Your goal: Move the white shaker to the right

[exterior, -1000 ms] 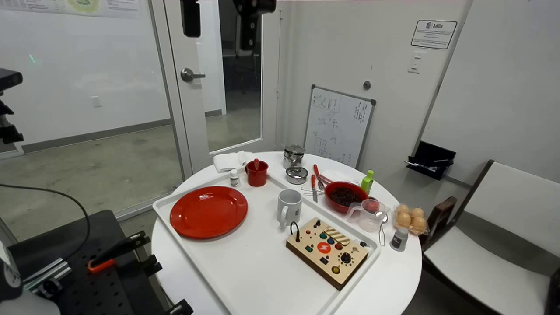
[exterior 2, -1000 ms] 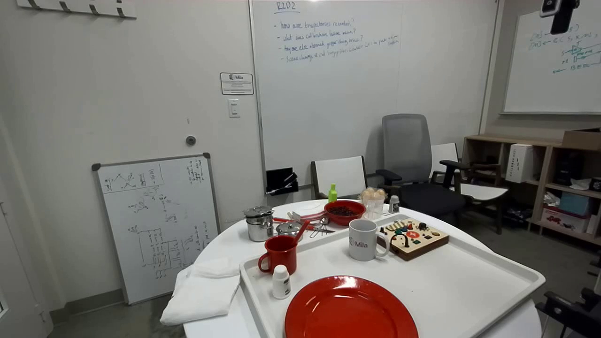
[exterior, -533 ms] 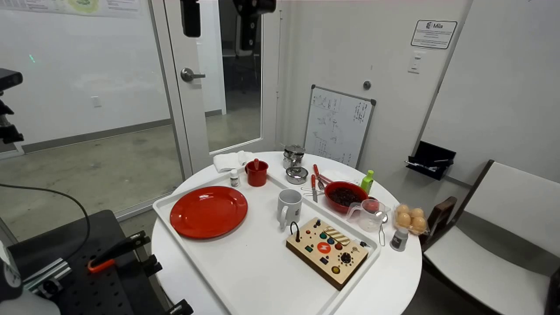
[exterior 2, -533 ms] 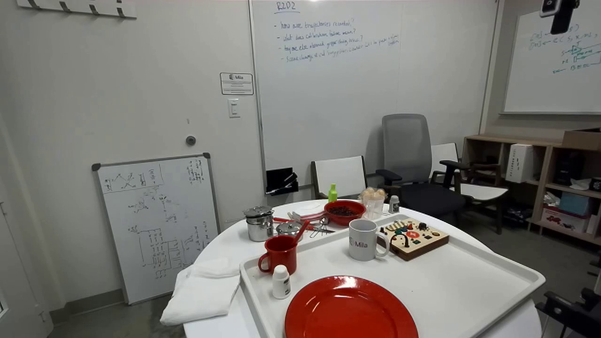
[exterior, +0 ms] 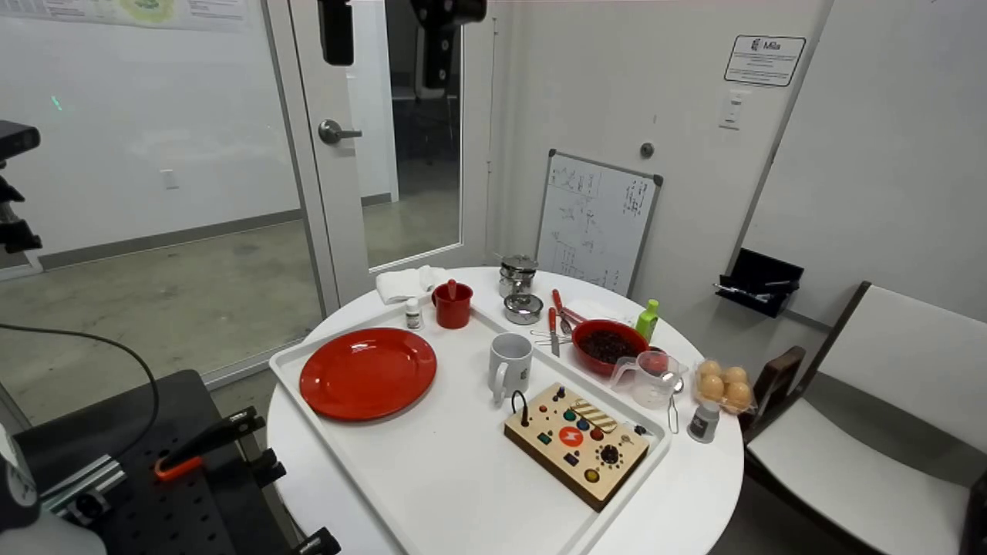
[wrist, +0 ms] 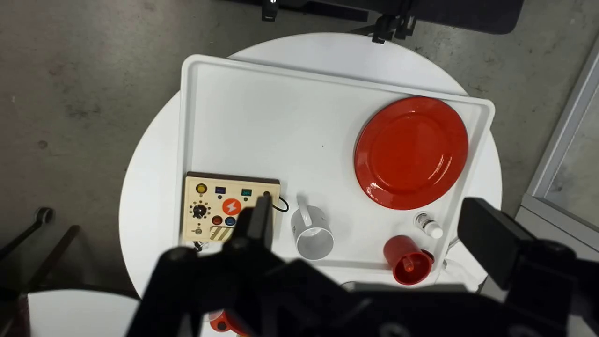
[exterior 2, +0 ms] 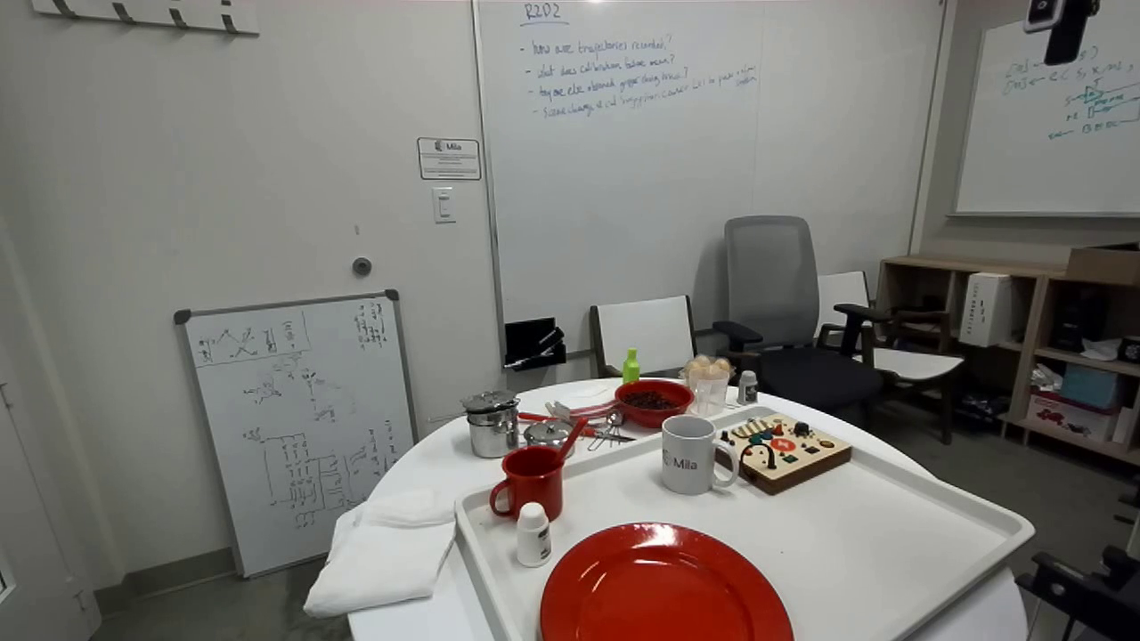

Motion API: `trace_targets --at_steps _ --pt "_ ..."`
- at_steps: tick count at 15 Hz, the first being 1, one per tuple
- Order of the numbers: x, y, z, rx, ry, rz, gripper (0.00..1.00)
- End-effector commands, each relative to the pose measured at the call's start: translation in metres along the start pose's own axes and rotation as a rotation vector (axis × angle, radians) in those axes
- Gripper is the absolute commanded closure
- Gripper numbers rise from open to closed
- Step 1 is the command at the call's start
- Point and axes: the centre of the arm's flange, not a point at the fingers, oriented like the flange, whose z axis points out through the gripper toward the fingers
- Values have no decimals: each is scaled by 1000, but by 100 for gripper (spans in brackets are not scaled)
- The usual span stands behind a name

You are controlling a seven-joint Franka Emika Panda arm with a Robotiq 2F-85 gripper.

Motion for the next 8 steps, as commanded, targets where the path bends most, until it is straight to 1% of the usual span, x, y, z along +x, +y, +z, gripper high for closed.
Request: trace_targets --at_steps 1,4,8 --pt "1 -1 0 -7 2 -7 0" --pt "5 -6 1 -13 6 -36 0" --pt "20 -29 5 -42 -1 -77 0"
